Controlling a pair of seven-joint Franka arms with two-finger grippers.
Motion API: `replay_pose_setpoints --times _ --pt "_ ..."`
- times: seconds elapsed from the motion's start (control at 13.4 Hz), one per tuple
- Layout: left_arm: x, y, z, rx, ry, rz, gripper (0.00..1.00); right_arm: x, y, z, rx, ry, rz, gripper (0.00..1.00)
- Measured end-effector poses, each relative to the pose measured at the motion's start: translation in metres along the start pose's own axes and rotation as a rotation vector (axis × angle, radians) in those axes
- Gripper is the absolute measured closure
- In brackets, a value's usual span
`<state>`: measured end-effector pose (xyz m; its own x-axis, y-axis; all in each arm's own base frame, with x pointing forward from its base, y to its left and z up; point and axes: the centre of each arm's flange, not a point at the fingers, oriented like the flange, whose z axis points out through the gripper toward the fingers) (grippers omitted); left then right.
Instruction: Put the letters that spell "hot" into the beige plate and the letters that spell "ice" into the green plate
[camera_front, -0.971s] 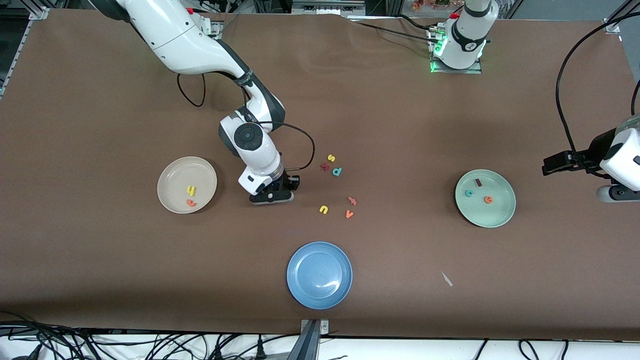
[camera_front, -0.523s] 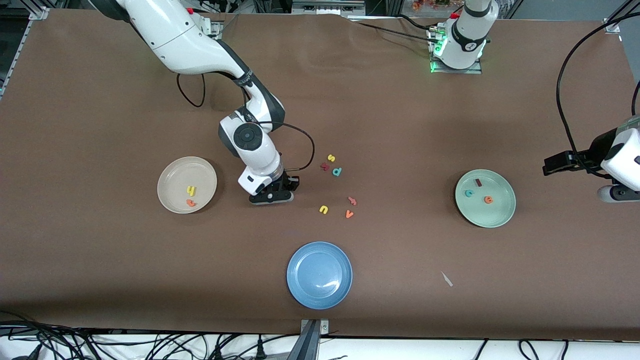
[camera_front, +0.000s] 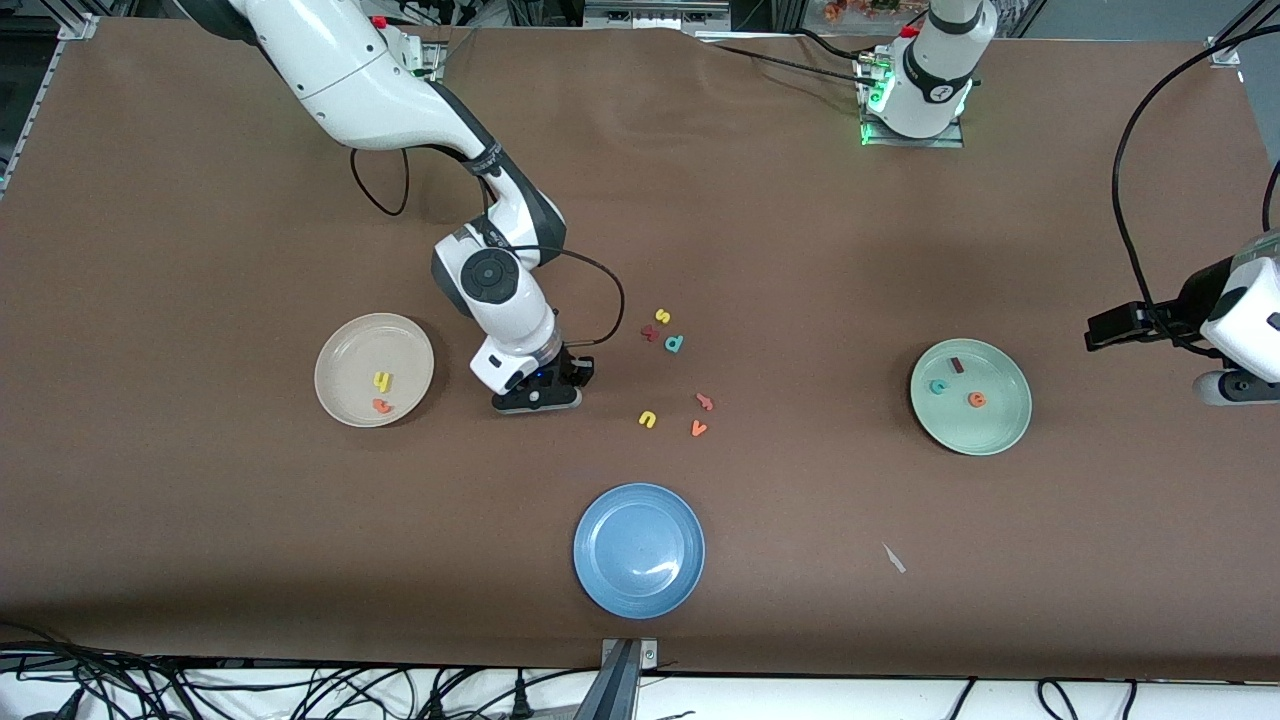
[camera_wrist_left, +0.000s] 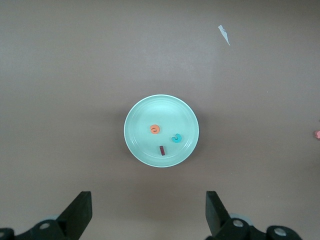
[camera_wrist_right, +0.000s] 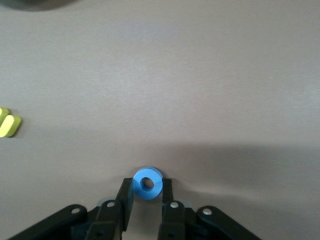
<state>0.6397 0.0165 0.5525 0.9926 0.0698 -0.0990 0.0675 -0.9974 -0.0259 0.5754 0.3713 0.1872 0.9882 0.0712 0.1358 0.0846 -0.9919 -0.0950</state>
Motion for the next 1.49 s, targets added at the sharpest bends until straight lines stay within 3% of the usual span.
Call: replay_pose_setpoints --times 0.37,0.82,0.97,1.35,1.49 --pt "0.0 0.0 0.0 0.0 -0.001 0.0 0.0 0.017 0.076 -0.074 -0.089 -0.077 -0.13 0.73" --pt "0.0 0.0 0.001 0.0 -0.002 0.0 0.0 -0.022 0.192 -0.114 -0.125 -0.157 -0.284 0.73" --pt "0.0 0.0 0.001 0.0 -0.002 0.0 0.0 -0.025 0.215 -0.116 -0.128 -0.166 -0.279 0.58" --pt "0.0 0.0 0.001 0.0 -0.002 -0.001 0.0 -0.025 0.214 -0.127 -0.124 -0.165 -0.256 0.03" --pt "0.0 0.0 0.001 0.0 -0.002 -0.001 0.0 -0.021 0.212 -0.153 -0.117 -0.18 -0.209 0.0"
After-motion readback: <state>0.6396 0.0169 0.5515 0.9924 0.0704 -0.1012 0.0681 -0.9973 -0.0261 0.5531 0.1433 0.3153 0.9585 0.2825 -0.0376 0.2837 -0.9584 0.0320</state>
